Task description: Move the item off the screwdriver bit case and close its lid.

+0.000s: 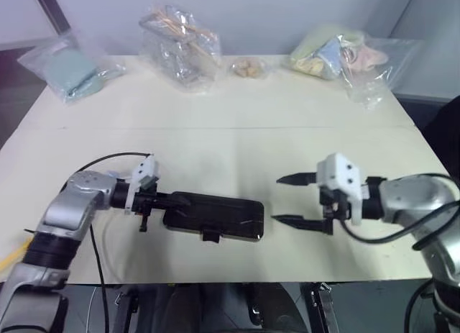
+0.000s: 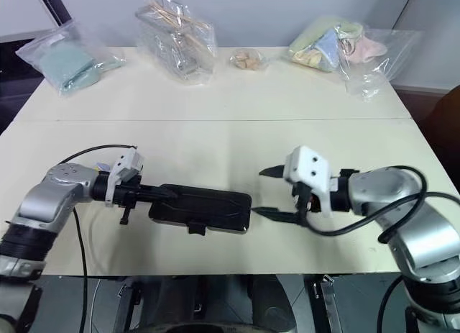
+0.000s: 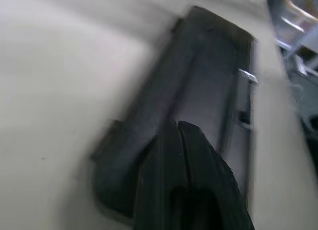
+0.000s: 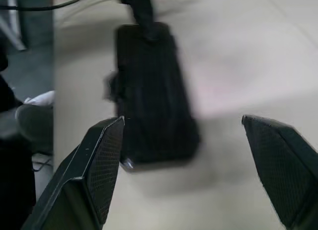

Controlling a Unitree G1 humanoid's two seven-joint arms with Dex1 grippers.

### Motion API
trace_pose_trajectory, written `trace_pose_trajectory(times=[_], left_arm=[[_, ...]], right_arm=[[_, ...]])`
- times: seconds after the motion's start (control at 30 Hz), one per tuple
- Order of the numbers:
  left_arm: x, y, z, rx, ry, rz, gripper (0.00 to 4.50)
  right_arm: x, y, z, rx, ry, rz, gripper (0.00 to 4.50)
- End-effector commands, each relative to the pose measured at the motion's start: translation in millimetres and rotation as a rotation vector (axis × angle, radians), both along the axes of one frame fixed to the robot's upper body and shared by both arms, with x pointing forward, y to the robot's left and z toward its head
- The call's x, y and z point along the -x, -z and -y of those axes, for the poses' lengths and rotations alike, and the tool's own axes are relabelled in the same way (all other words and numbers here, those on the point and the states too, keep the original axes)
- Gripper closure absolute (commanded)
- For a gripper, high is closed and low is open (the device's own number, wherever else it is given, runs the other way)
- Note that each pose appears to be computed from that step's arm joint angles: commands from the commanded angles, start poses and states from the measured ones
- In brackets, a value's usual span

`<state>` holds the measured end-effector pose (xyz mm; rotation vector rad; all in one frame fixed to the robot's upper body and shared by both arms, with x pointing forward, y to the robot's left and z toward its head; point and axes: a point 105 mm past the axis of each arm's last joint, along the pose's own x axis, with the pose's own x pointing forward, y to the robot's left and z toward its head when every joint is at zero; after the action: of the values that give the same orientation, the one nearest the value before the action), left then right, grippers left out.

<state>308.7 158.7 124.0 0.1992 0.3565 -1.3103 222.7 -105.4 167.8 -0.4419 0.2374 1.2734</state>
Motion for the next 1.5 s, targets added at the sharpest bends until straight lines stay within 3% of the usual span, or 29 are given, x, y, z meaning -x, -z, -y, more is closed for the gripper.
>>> trace_pose_trajectory(times=[0.03, 0.17, 0.23, 0.33, 0.6, 0.97, 1.17, 1.3, 1.37, 1.5], left_arm=[[-15.8, -21.3, -1.8, 0.021, -0.037, 0.090, 4.50], [-29.3, -27.7, 11.3, -0.014, 0.050, 0.107, 4.50], [-28.7, -15.1, 24.3, -0.062, 0.148, 0.083, 4.50], [-23.0, 6.6, 39.6, -0.123, 0.275, 0.064, 4.50], [-17.7, 26.9, 72.8, -0.187, 0.460, 0.074, 4.50], [-4.8, 38.7, 81.8, -0.178, 0.529, 0.032, 4.50], [13.5, 48.2, 79.2, -0.176, 0.562, 0.003, 4.50], [2.6, 49.6, 75.8, -0.186, 0.495, 0.033, 4.50], [-15.2, 48.3, 67.1, -0.202, 0.395, 0.065, 4.50], [-44.3, 27.1, 41.0, -0.208, 0.236, 0.160, 3.35]], right_arm=[[11.5, 0.9, -15.7, -0.024, -0.043, 0.026, 1.41], [31.1, 36.8, -48.5, -0.032, -0.101, -0.061, 3.54], [32.2, 52.9, -67.6, -0.026, -0.104, -0.066, 4.48], [38.2, 71.3, -87.1, 0.007, -0.118, -0.085, 4.48], [-0.2, 96.9, -101.7, 0.164, 0.015, 0.094, 4.48], [-37.0, 99.3, -78.0, 0.316, 0.166, 0.336, 4.48], [-39.1, 100.5, -75.6, 0.322, 0.161, 0.342, 4.48], [-24.9, 97.8, -80.9, 0.214, 0.135, 0.192, 4.48], [-10.3, 88.8, -80.5, 0.118, 0.110, 0.065, 3.99], [14.8, 66.7, -66.0, -0.027, 0.059, -0.153, 2.42]])
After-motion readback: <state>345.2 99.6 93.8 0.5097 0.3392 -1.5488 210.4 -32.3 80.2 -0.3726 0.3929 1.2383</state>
